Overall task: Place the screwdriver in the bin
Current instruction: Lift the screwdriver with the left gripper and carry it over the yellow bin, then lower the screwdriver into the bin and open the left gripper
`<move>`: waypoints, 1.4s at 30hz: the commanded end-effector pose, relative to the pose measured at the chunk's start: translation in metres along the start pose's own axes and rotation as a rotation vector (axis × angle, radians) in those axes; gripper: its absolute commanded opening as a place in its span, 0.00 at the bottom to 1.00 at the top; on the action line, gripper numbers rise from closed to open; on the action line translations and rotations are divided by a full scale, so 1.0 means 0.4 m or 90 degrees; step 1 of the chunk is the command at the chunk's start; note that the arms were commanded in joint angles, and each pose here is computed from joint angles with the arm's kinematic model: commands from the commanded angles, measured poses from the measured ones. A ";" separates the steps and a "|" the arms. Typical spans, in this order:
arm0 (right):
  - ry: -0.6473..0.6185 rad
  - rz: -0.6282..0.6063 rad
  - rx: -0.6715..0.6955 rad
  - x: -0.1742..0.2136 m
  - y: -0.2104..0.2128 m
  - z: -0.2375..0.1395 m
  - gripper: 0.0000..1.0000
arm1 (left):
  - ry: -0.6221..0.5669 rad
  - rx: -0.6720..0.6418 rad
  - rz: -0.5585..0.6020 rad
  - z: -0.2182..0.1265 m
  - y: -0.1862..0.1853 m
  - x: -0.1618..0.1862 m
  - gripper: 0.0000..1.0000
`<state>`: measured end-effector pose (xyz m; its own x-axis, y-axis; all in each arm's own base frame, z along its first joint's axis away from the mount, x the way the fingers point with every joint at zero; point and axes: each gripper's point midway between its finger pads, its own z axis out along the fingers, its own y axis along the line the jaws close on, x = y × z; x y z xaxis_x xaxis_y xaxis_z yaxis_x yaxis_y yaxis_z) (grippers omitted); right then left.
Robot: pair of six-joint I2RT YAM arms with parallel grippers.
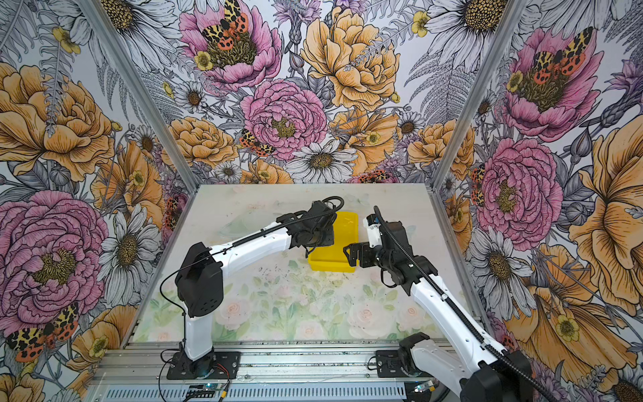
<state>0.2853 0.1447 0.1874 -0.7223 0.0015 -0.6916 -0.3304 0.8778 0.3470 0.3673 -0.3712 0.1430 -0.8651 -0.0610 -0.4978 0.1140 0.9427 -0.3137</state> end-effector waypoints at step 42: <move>-0.012 0.028 0.044 0.018 -0.059 -0.006 1.00 | 0.117 -0.024 -0.023 0.212 0.010 0.133 0.03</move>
<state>0.2846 0.1251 0.1733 -0.7333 0.0350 -0.6790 -0.2652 0.9048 0.3331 0.3567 -0.3937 0.0425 -0.9456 -0.0264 -0.3242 0.0662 0.9602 -0.2714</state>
